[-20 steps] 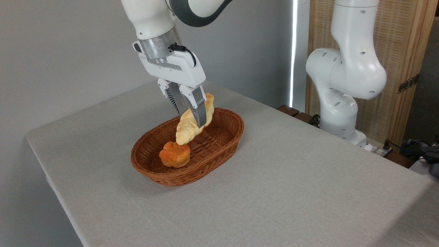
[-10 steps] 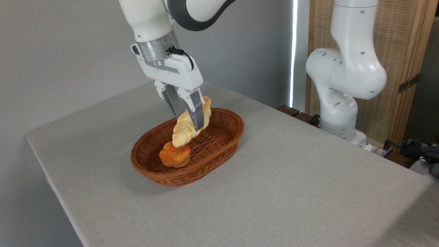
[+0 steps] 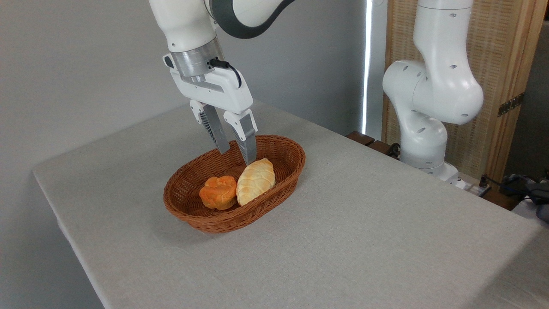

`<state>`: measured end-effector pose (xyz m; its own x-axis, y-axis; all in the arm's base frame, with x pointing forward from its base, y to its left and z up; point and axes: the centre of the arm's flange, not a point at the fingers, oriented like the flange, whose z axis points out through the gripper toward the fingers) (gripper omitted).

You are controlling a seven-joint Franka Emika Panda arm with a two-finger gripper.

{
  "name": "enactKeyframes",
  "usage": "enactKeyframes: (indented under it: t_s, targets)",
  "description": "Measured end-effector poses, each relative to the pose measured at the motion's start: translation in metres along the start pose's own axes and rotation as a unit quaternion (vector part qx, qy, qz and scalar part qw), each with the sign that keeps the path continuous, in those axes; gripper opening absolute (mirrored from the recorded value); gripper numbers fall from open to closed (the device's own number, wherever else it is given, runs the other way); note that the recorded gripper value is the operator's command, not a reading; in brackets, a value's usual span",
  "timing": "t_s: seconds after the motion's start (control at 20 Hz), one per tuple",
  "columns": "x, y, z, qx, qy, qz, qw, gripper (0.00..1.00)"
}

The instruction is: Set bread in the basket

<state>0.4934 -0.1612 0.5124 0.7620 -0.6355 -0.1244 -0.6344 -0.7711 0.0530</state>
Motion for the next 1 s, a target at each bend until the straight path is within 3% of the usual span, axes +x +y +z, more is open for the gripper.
enactKeyframes:
  t_s: [0.25, 0.5, 0.8, 1.0]
  targets:
    - [0.0, -0.01, -0.029, 0.011, 0.03, -0.009, 0.9994, 1.0]
    - [-0.008, -0.047, -0.076, 0.023, 0.069, -0.03, 0.9969, 1.0]
    - [-0.034, -0.1, -0.106, 0.026, 0.074, 0.026, 0.9966, 1.0]
    - [-0.053, -0.121, -0.116, 0.014, 0.085, 0.048, 0.9951, 1.0]
